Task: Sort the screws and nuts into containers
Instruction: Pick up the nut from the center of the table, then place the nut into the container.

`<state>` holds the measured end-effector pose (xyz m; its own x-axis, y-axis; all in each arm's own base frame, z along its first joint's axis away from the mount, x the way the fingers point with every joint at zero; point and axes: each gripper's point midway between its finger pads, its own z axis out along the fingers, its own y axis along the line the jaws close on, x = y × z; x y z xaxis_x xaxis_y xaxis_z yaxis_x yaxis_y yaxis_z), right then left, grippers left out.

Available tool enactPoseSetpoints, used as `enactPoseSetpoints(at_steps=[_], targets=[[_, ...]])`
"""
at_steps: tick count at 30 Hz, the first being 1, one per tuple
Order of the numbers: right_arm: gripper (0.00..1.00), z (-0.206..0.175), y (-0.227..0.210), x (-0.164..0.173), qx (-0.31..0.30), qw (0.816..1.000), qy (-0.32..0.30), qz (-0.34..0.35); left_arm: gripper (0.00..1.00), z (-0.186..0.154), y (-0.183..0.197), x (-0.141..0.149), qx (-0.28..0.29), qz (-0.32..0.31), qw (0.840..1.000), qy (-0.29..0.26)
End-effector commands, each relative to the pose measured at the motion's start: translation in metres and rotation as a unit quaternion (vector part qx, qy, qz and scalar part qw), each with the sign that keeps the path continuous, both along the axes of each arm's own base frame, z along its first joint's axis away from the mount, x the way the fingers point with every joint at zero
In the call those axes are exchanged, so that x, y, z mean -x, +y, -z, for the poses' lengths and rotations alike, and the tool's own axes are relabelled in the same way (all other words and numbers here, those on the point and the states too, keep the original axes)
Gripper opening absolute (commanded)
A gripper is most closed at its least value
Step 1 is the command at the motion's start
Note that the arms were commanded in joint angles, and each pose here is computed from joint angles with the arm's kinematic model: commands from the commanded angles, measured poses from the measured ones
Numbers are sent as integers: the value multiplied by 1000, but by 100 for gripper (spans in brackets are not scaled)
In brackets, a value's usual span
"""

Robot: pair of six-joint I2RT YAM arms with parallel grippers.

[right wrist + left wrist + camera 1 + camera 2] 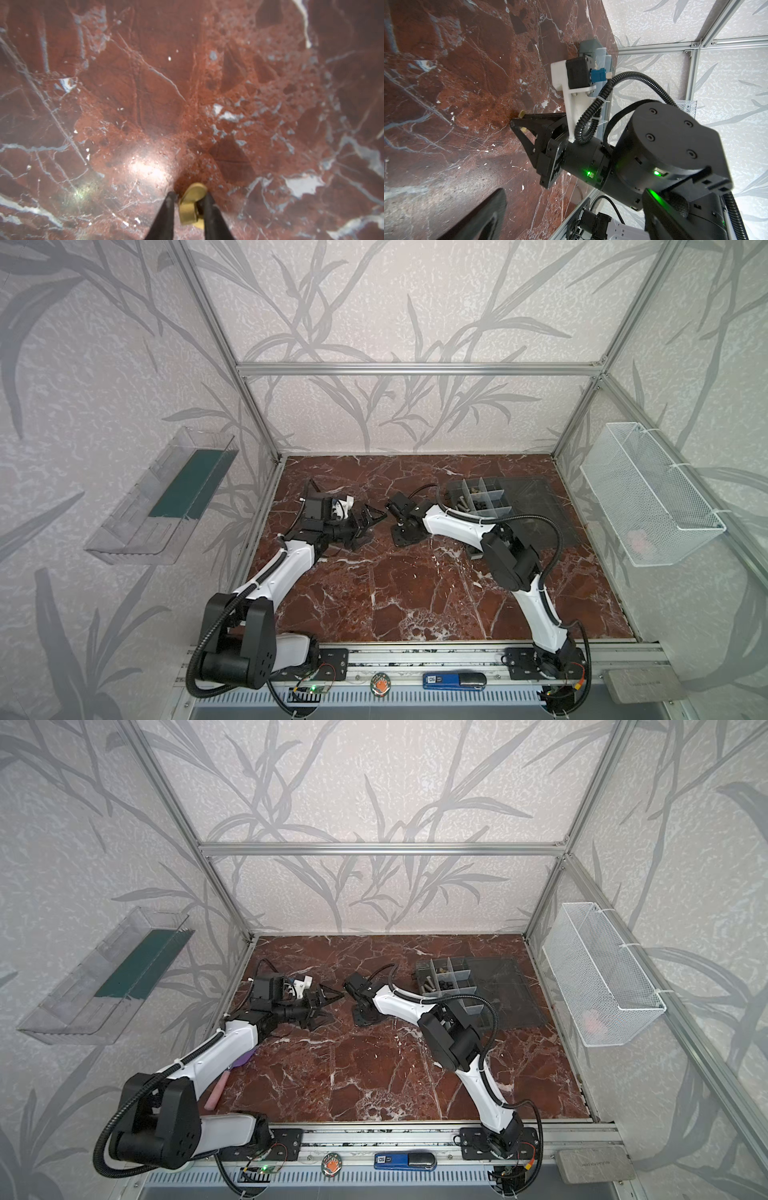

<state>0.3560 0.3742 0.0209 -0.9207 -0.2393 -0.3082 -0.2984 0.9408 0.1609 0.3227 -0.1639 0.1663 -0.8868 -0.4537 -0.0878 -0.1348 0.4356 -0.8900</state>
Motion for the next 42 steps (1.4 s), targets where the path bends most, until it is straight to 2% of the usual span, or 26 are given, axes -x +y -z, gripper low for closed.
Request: enactPoseSetpoints(at_steps=[1, 4, 12, 18, 24, 34, 42], targets=[[16, 15, -6, 2, 21, 1000, 11, 4, 99, -7, 0, 1, 4, 6, 1000, -16], [10, 5, -7, -2, 23, 1000, -1, 1, 99, -7, 0, 1, 4, 5, 1000, -15], [9, -47, -26, -29, 10, 999, -41, 1, 99, -19, 1, -7, 7, -5, 1000, -30], [9, -90, -69, -65, 12, 997, -79, 24, 100, -34, -12, -25, 20, -3, 999, -45], [9, -121, -127, -109, 7, 991, -115, 75, 99, -51, -50, -44, 19, 29, 997, -62], [9, -128, -228, -168, 24, 977, -132, 165, 100, -63, -102, -73, 27, 75, 995, -65], [9, -105, -256, -190, 34, 976, -113, 182, 99, -52, -109, -82, 23, 82, 995, -50]])
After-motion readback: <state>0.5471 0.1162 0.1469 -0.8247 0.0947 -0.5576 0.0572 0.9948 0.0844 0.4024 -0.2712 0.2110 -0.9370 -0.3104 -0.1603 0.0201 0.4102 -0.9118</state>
